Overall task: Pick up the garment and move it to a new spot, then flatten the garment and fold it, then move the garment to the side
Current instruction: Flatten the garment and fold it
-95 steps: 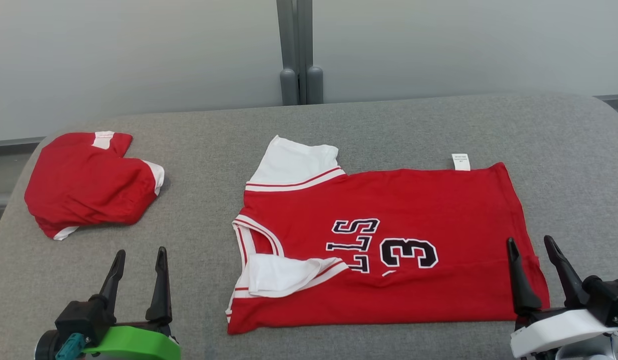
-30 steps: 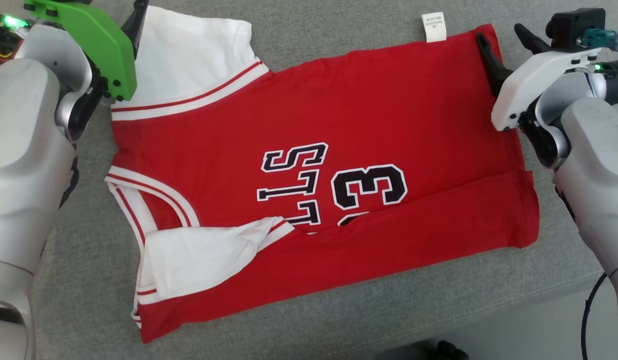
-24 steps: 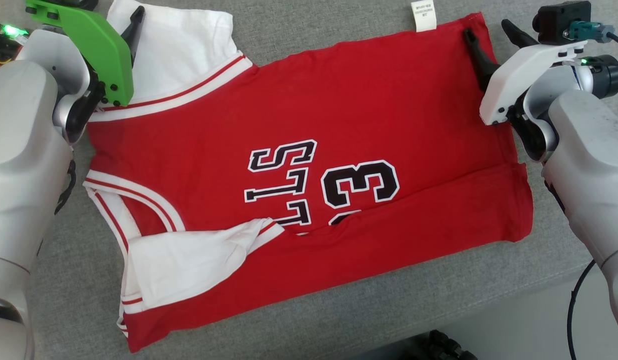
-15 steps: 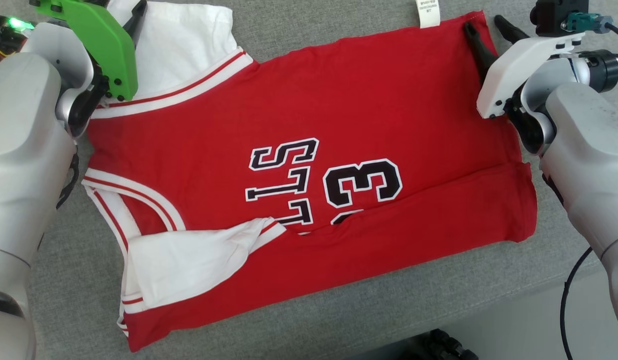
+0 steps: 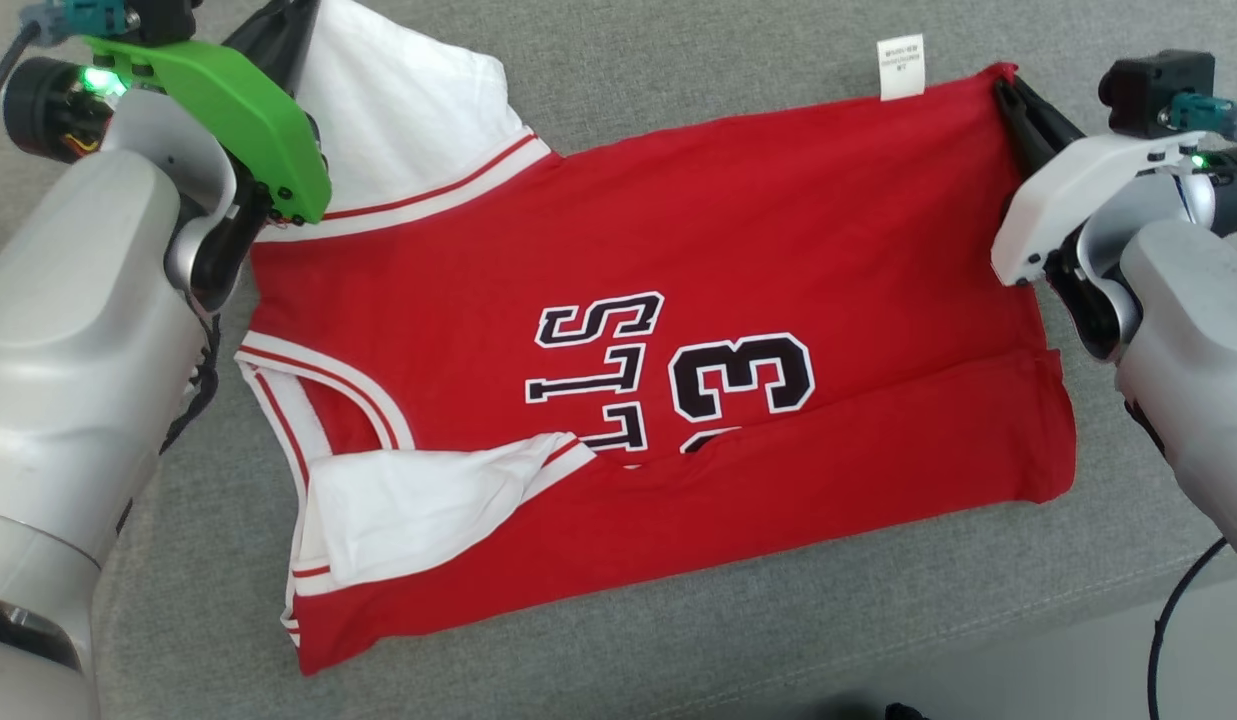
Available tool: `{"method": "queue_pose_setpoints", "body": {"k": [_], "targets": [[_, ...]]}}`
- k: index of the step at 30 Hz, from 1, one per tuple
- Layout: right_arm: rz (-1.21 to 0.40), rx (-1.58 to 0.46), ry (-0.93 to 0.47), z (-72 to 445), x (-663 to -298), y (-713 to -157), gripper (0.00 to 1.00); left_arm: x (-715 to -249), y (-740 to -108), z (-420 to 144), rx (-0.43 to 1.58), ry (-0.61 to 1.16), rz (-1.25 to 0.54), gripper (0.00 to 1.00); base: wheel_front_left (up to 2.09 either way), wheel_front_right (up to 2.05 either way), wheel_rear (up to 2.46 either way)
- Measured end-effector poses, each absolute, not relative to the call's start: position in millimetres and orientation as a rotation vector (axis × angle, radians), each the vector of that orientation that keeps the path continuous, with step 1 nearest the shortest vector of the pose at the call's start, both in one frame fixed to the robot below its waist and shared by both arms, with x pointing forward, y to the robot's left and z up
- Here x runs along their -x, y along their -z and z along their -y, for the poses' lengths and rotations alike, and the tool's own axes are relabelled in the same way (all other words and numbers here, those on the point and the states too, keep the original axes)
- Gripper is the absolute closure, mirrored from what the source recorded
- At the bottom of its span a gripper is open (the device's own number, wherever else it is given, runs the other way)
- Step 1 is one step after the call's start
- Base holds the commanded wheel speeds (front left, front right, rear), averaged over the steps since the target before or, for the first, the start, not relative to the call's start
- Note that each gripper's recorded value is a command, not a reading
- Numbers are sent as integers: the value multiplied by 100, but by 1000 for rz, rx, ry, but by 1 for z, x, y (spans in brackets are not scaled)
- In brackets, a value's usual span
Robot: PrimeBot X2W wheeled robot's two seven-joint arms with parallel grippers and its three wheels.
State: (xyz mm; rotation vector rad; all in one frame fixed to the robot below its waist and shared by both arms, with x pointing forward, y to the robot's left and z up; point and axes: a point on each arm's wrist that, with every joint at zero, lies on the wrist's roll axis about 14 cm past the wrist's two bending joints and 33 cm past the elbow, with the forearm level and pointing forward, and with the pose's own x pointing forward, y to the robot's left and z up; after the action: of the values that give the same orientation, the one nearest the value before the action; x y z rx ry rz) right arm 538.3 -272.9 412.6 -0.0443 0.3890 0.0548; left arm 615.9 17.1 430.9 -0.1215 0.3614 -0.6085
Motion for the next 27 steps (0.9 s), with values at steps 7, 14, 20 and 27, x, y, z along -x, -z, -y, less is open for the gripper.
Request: {"method": "queue_pose_setpoints", "body": {"k": [7, 14, 20, 27], "targets": [[-353, 41, -93, 266, -527, -419, 100, -589, -455, -28, 190, 609, -251, 100, 0, 0, 0], [-261, 24, -127, 256, -522, -442, 100, -554, -464, -40, 246, 590, -188, 100, 0, 0, 0], [-224, 7, -120, 255, -502, -445, 100, -515, -465, -42, 311, 558, -179, 100, 0, 0, 0], [-176, -14, -91, 259, -479, -450, 100, -476, -473, -56, 371, 483, -143, 100, 0, 0, 0]]}}
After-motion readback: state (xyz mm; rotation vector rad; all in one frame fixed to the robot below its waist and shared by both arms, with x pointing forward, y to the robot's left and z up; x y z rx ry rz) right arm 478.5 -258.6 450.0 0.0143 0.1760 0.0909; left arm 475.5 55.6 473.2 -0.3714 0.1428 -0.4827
